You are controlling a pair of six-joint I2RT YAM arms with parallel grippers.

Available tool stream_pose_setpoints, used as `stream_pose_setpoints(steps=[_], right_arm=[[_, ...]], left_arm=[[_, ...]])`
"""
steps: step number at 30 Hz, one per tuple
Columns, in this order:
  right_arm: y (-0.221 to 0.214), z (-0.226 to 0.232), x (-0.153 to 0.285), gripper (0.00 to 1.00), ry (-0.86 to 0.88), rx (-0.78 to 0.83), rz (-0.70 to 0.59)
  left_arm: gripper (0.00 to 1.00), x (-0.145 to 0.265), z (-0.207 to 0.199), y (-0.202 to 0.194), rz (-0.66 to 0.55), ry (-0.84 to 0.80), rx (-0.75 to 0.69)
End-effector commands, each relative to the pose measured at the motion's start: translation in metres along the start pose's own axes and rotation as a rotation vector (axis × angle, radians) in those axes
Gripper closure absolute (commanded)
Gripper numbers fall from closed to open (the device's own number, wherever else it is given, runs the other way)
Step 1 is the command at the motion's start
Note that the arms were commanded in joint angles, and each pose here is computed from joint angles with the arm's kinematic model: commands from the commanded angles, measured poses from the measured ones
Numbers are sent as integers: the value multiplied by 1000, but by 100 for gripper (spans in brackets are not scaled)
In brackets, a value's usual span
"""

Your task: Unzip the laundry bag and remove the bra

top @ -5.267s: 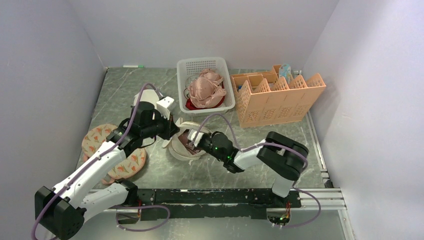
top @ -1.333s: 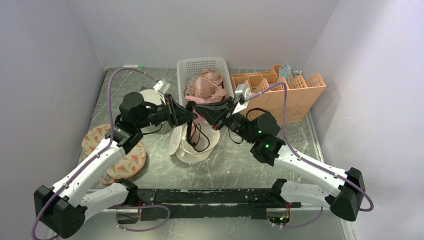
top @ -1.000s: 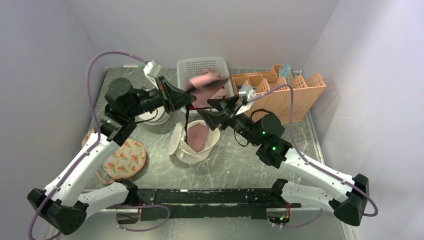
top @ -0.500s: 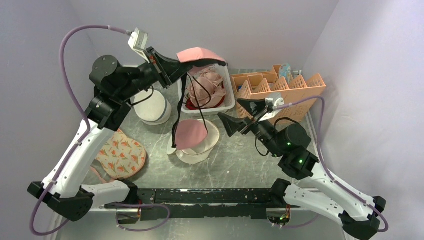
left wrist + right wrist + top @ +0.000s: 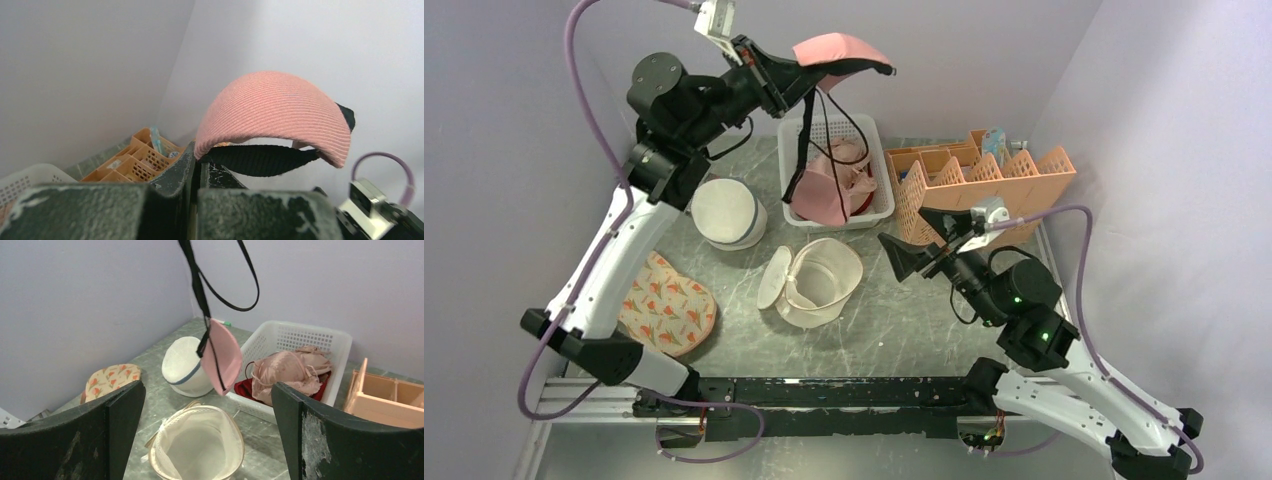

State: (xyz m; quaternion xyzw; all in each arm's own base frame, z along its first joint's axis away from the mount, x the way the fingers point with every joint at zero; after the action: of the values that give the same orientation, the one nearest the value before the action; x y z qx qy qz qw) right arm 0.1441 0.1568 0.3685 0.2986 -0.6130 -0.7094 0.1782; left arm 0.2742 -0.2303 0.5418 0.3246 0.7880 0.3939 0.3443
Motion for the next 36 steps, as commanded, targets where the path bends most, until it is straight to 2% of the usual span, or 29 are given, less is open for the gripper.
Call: stream_pose_setpoints(steps=[1, 9, 14, 18, 22, 28, 36], right_arm=[[5, -9, 12, 1, -44, 31, 3], [11, -17, 27, 1, -86, 29, -6], [17, -21, 37, 1, -105, 21, -23], [19, -22, 41, 1, -108, 14, -24], [17, -21, 41, 1, -103, 6, -19], [13, -19, 38, 1, -99, 1, -8], [7, -16, 31, 1, -84, -5, 7]], left_arm=[[93, -26, 24, 3, -59, 53, -15], [93, -66, 109, -45, -19, 128, 64], [93, -71, 181, -73, 34, 175, 128], [93, -71, 214, -85, 58, 205, 128], [93, -71, 232, -79, 47, 235, 86], [93, -73, 235, -69, 50, 208, 48], [93, -57, 245, -100, 112, 221, 55]])
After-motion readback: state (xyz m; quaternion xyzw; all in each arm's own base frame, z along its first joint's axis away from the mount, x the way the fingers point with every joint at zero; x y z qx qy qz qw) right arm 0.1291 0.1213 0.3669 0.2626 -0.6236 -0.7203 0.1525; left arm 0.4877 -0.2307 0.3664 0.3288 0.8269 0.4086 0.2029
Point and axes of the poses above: each gripper's point midway between its finger pads, its own x axis back along the fingers, its own z axis along the line the jaws close on, y = z × x, the point moved 7 cm from there along x, back along the fingers, and after that the axes turned 5 degrees about x, right-handed, at the moved point
